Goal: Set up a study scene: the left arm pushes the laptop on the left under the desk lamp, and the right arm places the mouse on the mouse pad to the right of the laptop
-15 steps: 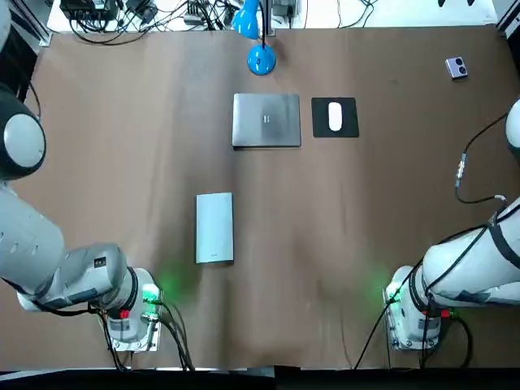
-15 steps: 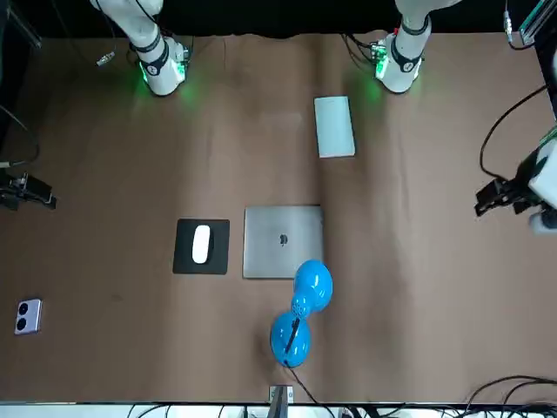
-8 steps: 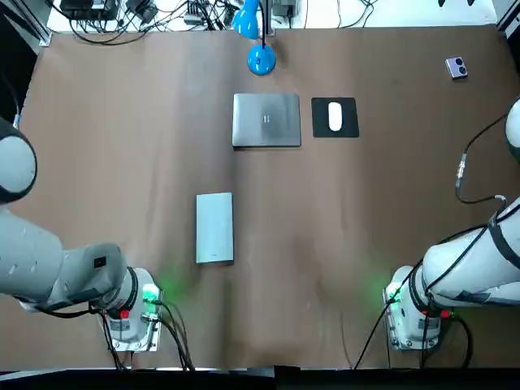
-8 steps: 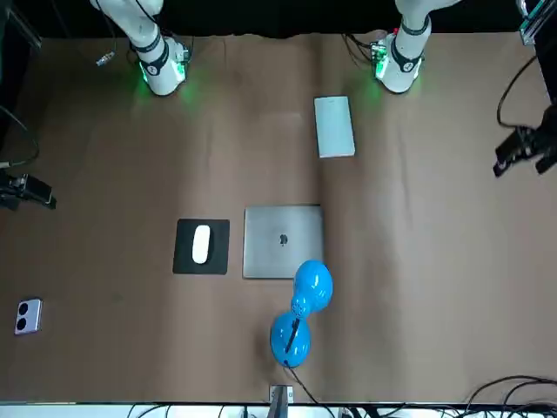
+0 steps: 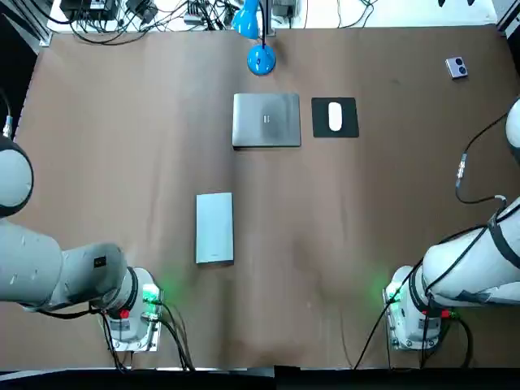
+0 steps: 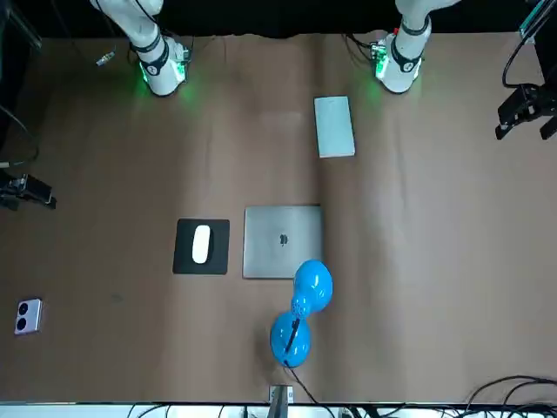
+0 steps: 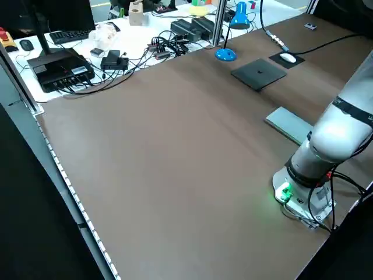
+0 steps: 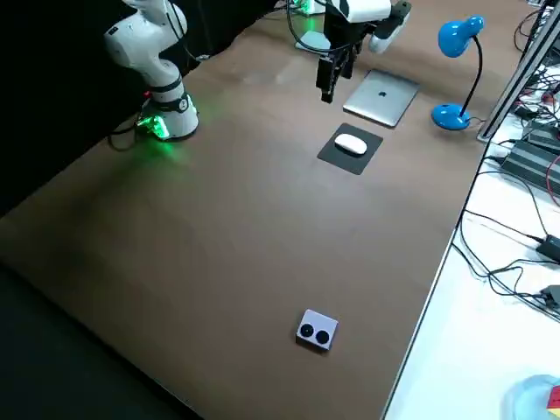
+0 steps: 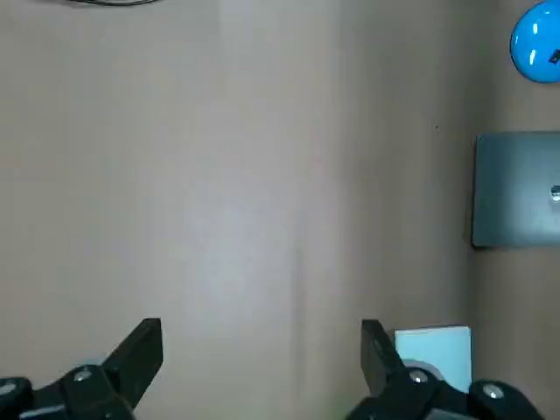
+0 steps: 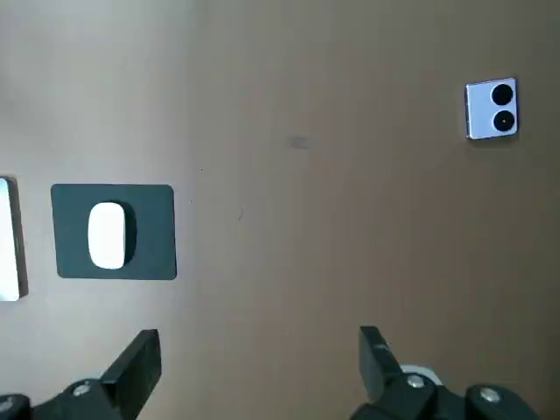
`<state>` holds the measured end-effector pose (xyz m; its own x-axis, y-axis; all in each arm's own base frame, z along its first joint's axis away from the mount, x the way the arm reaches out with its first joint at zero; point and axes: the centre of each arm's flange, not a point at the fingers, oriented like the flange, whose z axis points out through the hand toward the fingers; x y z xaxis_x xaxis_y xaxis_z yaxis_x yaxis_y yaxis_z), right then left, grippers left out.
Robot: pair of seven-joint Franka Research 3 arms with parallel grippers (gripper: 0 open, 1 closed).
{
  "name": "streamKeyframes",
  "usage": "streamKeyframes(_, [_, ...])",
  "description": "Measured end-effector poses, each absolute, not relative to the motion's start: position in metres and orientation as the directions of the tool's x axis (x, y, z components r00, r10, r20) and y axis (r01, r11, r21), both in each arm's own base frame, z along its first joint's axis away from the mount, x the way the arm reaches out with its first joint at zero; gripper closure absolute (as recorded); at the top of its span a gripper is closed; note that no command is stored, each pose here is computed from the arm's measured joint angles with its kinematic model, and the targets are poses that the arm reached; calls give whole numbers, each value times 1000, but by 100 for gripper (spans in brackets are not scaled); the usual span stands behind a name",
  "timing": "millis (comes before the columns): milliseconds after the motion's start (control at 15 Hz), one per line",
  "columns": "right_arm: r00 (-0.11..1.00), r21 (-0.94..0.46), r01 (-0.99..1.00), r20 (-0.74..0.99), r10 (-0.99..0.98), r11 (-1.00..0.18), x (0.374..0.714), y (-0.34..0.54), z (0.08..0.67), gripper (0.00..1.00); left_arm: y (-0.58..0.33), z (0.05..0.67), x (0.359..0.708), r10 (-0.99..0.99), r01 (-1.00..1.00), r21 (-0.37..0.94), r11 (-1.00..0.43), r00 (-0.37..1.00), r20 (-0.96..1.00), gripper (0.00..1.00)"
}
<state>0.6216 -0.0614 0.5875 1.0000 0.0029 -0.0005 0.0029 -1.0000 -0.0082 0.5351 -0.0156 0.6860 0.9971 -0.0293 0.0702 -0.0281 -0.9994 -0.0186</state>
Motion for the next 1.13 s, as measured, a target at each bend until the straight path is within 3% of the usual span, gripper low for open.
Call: streamKeyframes(1133, [1000, -8, 3, 0, 3, -1000, 622, -62, 587, 0, -16, 675, 540, 11, 12, -13, -1000, 997, 78, 0])
